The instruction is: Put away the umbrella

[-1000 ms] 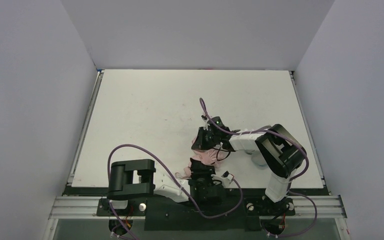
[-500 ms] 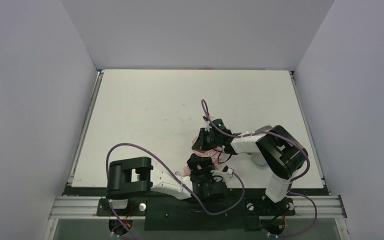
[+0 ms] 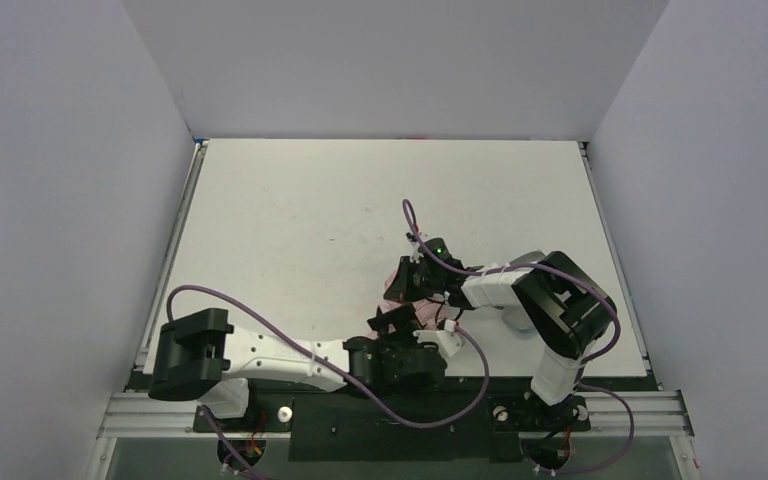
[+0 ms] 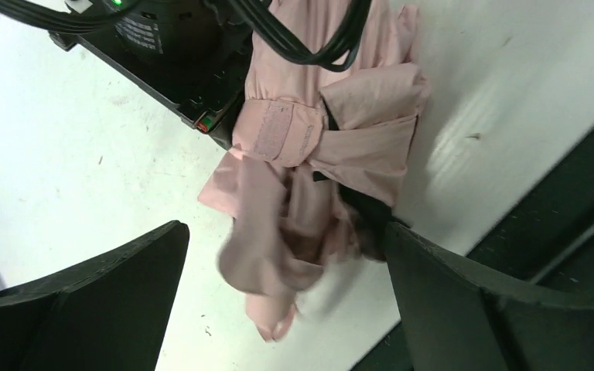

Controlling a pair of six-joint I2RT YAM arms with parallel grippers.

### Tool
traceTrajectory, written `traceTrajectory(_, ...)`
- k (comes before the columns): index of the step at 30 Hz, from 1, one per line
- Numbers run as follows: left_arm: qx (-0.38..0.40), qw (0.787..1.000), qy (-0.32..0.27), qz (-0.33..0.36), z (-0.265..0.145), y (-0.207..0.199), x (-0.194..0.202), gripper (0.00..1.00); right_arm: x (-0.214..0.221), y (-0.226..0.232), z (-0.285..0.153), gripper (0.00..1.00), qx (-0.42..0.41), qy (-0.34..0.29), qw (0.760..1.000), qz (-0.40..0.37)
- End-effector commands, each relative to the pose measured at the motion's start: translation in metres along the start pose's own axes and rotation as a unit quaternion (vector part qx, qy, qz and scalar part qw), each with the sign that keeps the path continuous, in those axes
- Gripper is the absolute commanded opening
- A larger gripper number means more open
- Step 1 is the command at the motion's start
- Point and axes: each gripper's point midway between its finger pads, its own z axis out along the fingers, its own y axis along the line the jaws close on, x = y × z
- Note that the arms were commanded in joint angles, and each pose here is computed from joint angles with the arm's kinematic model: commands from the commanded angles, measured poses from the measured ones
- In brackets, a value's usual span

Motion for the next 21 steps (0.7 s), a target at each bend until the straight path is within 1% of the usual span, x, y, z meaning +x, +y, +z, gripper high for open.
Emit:
traceTrajectory(1,0.062,0.997,-0.011,-0.040,-0.021,-0.002,-0.006,0.97,0.010,-0.015,-0.003,0.00,0.044,0.012,0.999,-0.005)
traceTrajectory(5,0.072,0.995,-0.015,-0.065,-0.032,0.005,-0.006,0.97,0.009,-0.015,-0.002,0.00,0.045,0.012,0.999,-0.006)
traceTrajectory(9,0.110,0.984,-0.032,-0.133,-0.043,0.016,-0.017,0.97,0.009,-0.015,-0.002,0.00,0.047,0.012,0.999,-0.006)
traceTrajectory(10,0.113,0.980,-0.039,-0.157,-0.044,0.025,-0.019,0.97,0.010,-0.014,-0.002,0.00,0.047,0.013,0.999,-0.007)
traceTrajectory(11,0.129,0.977,-0.040,-0.166,-0.046,0.024,-0.020,0.97,0.010,-0.014,-0.002,0.00,0.046,0.013,0.999,-0.007)
traceTrajectory(12,0.130,0.973,-0.046,-0.185,-0.046,0.033,-0.021,0.97,0.010,-0.013,-0.001,0.00,0.046,0.013,0.999,-0.007)
traceTrajectory(15,0.145,0.965,-0.059,-0.209,-0.046,0.044,-0.020,0.97,0.010,-0.012,-0.001,0.00,0.046,0.013,0.999,-0.010)
traceTrajectory(18,0.141,0.964,-0.064,-0.217,-0.044,0.058,-0.014,0.97,0.011,-0.011,-0.001,0.00,0.047,0.014,0.999,-0.011)
traceTrajectory(20,0.153,0.962,-0.063,-0.217,-0.039,0.060,-0.009,0.97,0.010,-0.011,-0.001,0.00,0.047,0.014,0.999,-0.011)
traceTrajectory(21,0.177,0.957,-0.060,-0.224,-0.035,0.059,-0.007,0.97,0.010,-0.010,-0.001,0.00,0.047,0.015,0.999,-0.012)
